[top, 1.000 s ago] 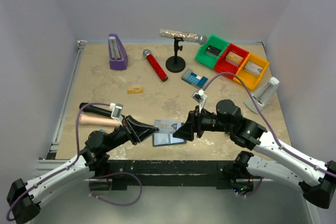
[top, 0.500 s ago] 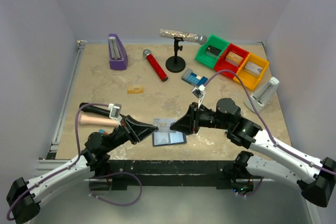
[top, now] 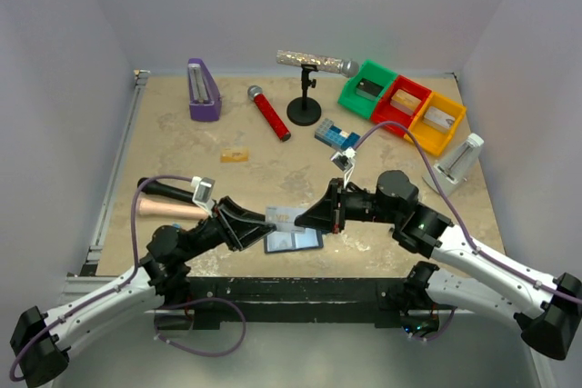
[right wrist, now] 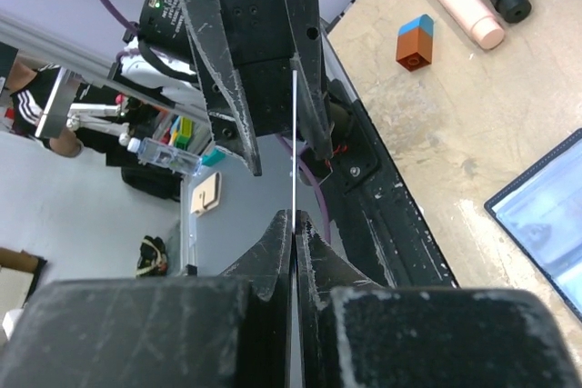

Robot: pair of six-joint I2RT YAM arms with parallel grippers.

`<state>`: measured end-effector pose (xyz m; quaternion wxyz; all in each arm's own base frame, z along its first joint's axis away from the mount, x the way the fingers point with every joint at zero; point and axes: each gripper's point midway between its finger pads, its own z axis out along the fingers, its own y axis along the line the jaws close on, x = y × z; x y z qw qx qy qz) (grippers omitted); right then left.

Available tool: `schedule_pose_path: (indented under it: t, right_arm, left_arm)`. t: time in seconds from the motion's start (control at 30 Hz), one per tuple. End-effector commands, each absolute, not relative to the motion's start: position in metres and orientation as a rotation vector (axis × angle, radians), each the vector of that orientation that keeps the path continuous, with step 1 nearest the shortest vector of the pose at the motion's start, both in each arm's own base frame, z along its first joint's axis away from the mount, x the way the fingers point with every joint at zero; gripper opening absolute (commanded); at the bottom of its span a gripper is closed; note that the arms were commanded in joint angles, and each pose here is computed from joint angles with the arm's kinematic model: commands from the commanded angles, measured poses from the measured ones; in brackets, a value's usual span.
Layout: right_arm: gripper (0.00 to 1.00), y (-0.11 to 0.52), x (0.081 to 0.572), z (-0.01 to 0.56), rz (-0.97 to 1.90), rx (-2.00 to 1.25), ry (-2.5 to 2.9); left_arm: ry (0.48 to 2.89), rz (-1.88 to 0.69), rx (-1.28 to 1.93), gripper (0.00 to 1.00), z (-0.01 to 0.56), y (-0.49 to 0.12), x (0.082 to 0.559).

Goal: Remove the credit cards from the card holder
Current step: Remove the credit card from the card holder.

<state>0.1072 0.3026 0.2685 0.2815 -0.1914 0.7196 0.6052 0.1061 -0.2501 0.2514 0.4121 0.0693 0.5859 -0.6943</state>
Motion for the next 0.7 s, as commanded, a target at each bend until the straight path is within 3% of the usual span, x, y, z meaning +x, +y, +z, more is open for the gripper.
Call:
schedule_pose_path:
  t: [0.0,0.1,0.33,0.67]
  right_arm:
    - [0.0,0.301,0.102,0.287,1.666,-0.567,1.836]
    - [0.0,0.301,0.1,0.286,1.674,-0.582,1.836]
    - [0.0,0.302,0.098,0.279,1.683,-0.608,1.85]
    - [0.0,0.301,0.098,0.273,1.679,-0.613,1.857]
  left_arm:
    - [1.437,-1.713,0.242,0.45,0.273,-0.248,0.102]
    - [1.429,-1.706,0.245,0.42,0.274,-0.247,0.103]
    - [1.433,-1.7,0.251,0.23,0.274,-0.248,0.104]
    - [1.437,-1.681,0.23,0.26,0.274,-0.246,0.111]
